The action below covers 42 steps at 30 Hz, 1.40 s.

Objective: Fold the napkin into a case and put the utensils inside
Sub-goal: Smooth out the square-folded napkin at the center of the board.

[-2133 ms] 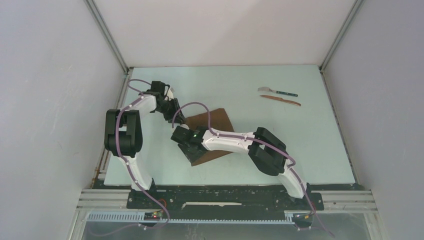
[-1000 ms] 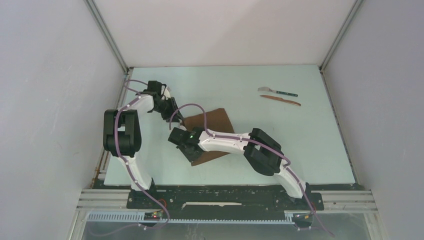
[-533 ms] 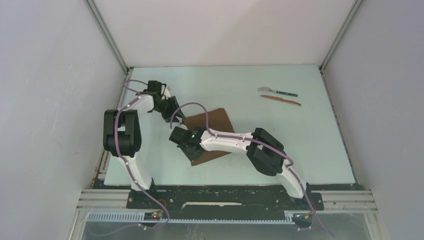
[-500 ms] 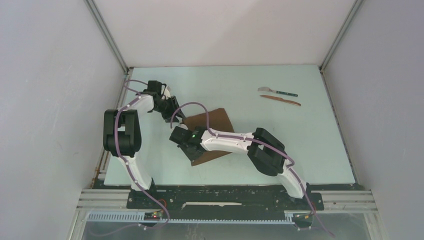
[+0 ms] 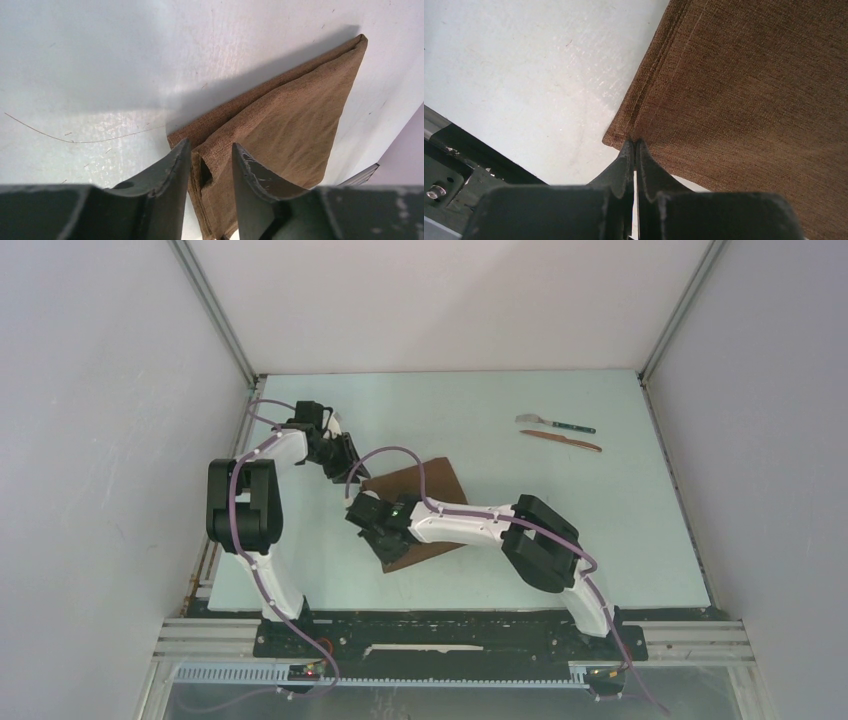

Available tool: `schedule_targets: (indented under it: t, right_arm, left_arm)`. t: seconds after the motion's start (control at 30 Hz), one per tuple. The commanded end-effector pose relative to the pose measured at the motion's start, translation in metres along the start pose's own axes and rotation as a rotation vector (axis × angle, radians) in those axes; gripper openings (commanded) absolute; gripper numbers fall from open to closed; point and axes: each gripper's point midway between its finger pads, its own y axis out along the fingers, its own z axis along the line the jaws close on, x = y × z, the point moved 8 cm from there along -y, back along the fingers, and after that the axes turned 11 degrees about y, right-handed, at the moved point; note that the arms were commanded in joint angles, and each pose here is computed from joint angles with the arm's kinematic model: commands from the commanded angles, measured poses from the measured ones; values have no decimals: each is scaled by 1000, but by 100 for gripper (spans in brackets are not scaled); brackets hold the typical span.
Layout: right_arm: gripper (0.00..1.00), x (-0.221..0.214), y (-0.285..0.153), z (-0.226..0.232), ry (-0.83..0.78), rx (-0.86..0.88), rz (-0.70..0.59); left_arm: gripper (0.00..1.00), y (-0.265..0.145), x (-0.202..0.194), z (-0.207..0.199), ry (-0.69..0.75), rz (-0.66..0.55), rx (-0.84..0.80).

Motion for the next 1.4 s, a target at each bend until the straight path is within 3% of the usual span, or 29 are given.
schedule_targets:
  t: [0.0,0.27,0.47,0.6,1.0,1.2,1.37]
  right_arm:
    - [0,13,-30,5,21,80,-73]
    - [0,16,-36,1,39,88,-93]
    - [0,17,-40,-1,54,108,-102]
    - [0,16,-39,-1,55,114,-96]
    - [0,15,-37,-3,62,118,-93]
    - [0,16,-41,-3,65,125,-100]
    - [0,14,-43,-1,64,133,-95]
  left_arm:
    - [40,-1,4,-4,14,-21,-25]
    - [32,0,-1,-5,23,4,-17]
    - [43,-18,-3,-8,65,-41,26]
    - [43,-13,-8,-6,59,-17,24]
    - [32,-1,-5,-8,52,11,-10]
    - [9,-12,-2,-10,78,-29,26]
    - [5,-18,-2,-9,92,-49,55]
